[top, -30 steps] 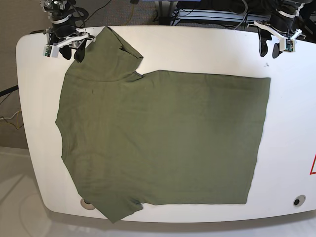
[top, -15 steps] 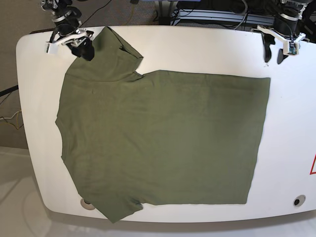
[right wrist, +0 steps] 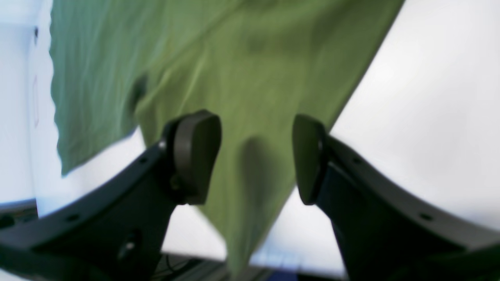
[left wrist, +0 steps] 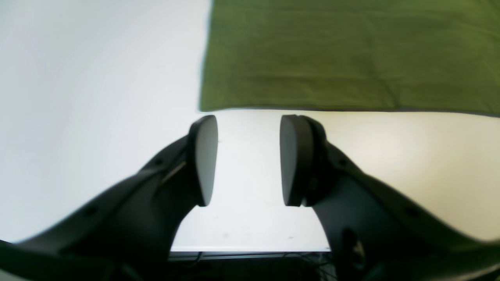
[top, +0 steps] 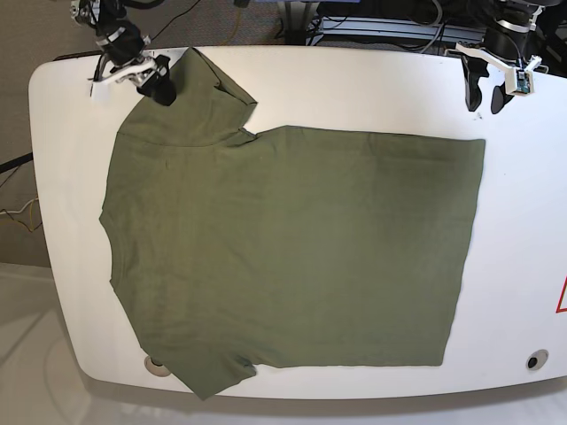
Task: Fold the T-shirt properly
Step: 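Grasp the shirt's shoulder corner near the sleeve with the right gripper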
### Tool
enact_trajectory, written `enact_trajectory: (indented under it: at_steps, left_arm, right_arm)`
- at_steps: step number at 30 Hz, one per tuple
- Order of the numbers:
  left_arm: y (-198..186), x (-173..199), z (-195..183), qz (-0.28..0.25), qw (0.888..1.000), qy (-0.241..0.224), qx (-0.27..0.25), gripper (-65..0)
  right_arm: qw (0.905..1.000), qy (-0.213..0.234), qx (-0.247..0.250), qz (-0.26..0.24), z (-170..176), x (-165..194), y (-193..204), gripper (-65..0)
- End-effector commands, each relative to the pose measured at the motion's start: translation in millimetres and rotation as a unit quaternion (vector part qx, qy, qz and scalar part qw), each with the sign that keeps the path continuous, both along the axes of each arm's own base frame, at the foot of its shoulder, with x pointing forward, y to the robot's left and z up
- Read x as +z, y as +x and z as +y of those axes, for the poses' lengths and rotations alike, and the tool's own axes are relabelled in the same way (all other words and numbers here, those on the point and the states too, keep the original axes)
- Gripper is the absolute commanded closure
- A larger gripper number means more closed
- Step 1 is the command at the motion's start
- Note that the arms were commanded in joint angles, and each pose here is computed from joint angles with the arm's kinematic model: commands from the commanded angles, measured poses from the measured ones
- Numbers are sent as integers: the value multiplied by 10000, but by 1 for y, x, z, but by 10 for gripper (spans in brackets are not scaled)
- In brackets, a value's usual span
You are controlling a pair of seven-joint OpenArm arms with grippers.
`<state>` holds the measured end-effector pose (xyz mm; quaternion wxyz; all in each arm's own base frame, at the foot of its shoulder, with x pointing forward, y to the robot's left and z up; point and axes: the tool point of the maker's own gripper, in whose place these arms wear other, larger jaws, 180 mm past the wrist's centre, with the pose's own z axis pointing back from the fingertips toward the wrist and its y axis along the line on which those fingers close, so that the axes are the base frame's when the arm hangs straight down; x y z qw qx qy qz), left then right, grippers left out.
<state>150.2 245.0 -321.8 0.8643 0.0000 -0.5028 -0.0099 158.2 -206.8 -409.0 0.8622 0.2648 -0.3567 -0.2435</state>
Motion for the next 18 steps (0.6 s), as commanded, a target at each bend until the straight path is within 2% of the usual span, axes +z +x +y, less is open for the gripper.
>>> enact_trajectory:
  at_steps: [1,7,11,13,18]
  left_arm:
    - [5,12,0,-228,9997,20,-44,-248]
    - [8,12,3,-179,9997,133,-126,-235]
    - [7,12,7,-159,9997,174,-79,-233]
    - [6,11,13,-130,9998,178,24,-234]
    - [7,13,21,-151,9995,230,124,-233]
  right_arm:
    - [10000,-27,42,-54,-4,0,2,-314]
    - [9998,-161,88,52,-2,-15,4,-228]
    - [9998,-154,101,56,-1,-16,5,-239]
    - [9999,-83,94,52,-1,-17,5,-278]
    - [9999,-66,47,73,-5,-19,3,-289]
